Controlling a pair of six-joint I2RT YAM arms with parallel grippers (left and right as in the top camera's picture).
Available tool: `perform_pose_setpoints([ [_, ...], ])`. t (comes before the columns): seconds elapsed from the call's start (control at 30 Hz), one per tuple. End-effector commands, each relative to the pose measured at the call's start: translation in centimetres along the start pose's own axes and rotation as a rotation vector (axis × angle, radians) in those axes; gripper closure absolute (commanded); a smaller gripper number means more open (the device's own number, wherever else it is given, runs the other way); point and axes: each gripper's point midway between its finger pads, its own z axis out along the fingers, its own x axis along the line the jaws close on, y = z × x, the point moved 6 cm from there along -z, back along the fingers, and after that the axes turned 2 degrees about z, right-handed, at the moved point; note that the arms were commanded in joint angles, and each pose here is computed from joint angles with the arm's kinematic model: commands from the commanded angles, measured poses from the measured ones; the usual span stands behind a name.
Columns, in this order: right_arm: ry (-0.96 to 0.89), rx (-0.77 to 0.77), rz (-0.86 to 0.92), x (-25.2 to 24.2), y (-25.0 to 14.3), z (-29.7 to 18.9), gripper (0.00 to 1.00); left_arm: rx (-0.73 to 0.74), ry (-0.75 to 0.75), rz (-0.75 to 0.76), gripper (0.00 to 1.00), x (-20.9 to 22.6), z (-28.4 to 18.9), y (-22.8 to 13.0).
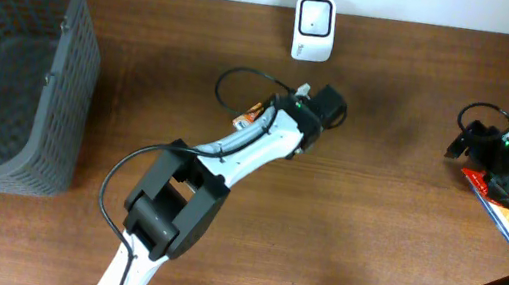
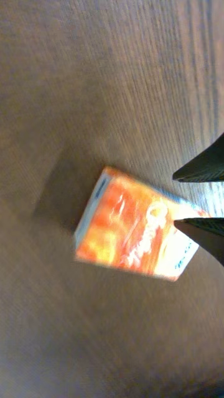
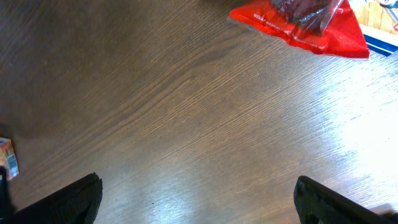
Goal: Scan the item barcode
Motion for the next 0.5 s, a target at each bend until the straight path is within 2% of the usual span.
perform_pose_setpoints([
  [0.0,-0.009,0.013,-0.009,-0.1,-0.2,0.2,0.02,-0.03,-0.007,-0.095,0.8,3.1,-1.4,2.2],
  [0.1,-0.011,0.018,-0.008,-0.2,-0.3,0.2,0.02,-0.008,0.007,-0.138,0.74,5.7,-0.5,2.2],
  [0.17,-0.012,0.022,-0.007,-0.2,-0.4,0.2,0.02,0.037,-0.045,-0.176,0.71,7.2,0.7,1.6],
  [0.23,-0.012,0.023,-0.007,-0.2,-0.4,0.2,0.02,0.067,-0.184,-0.209,0.76,7.9,1.8,1.3],
  [0.3,-0.002,0.026,-0.007,-0.1,-0.4,0.2,0.02,0.076,-0.401,-0.194,0.86,7.7,2.8,1.1],
  [0.37,0.026,0.033,-0.008,0.3,-0.5,0.1,0.02,0.086,-0.568,-0.181,0.89,7.3,3.6,0.8],
  [0.47,0.035,0.036,-0.007,0.4,-0.5,0.1,0.02,0.126,-0.633,-0.183,0.98,6.5,4.9,0.1],
])
